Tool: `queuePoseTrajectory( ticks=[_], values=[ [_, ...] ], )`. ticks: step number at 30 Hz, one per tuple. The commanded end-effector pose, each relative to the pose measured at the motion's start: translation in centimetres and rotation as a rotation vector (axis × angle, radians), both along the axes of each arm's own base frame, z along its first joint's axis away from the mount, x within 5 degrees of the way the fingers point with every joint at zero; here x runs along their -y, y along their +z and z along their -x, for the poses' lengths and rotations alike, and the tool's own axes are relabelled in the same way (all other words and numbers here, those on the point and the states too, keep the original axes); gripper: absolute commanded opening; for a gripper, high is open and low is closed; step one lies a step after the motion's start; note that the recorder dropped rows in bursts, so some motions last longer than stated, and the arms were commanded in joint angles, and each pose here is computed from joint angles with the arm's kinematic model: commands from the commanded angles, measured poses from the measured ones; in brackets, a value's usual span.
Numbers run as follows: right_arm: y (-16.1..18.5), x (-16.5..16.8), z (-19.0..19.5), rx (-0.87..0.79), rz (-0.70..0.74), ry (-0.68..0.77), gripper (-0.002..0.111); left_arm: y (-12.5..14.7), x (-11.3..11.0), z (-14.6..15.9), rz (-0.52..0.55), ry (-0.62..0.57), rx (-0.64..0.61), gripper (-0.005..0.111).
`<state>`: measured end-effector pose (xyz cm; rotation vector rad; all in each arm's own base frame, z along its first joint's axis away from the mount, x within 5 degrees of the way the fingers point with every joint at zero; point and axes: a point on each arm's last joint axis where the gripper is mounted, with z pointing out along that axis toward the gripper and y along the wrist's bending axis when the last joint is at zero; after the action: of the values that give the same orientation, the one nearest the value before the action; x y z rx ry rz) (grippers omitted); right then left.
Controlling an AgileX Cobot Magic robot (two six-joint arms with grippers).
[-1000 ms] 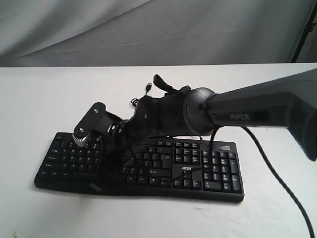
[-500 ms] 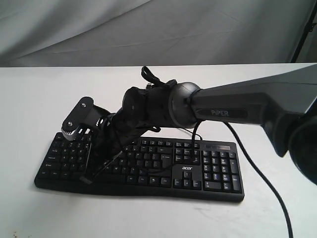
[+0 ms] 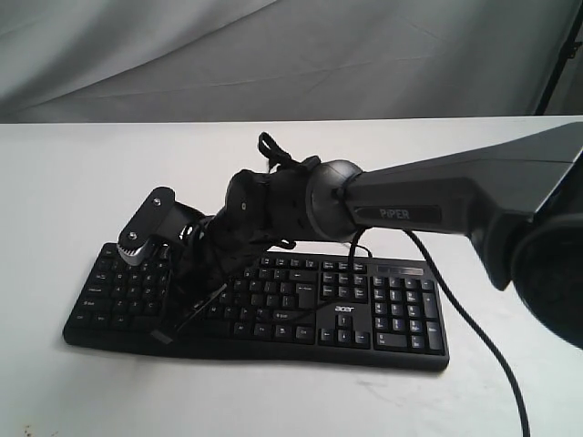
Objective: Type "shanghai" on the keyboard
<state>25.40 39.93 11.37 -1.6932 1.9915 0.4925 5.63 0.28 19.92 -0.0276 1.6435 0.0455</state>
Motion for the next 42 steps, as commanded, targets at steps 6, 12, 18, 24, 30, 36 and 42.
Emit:
queuePoseTrajectory(
  ticks=[6,12,18,24,30,36,42],
  values=[
    [2.1,0.3,-0.5,0.045,-0.023,0.009,0.0,0.0,0.0,0.0,0.002,-0.006,0.007,0.0],
    [1.8,1.5,-1.0,-0.001,0.02,-0.021,0.0,0.0,0.0,0.0,0.002,-0.006,0.007,0.0],
    [1.6,1.6,-0.9,0.003,0.022,-0.024,0.0,0.0,0.0,0.0,0.002,-0.006,0.007,0.0],
    [0.4,1.6,-0.9,-0.018,0.042,-0.026,0.0,0.0,0.0,0.0,0.002,-0.006,0.007,0.0],
    [0.4,1.6,-0.9,-0.02,0.043,-0.025,0.0,0.0,0.0,0.0,0.002,-0.006,0.007,0.0],
    [1.6,0.8,-0.6,0.04,0.0,-0.016,0.0,0.0,0.0,0.0,0.002,-0.006,0.007,0.0],
    [3.7,-1.7,-0.4,0.076,-0.043,0.044,0.0,0.0,0.0,0.0,0.002,-0.006,0.007,0.0]
  ],
)
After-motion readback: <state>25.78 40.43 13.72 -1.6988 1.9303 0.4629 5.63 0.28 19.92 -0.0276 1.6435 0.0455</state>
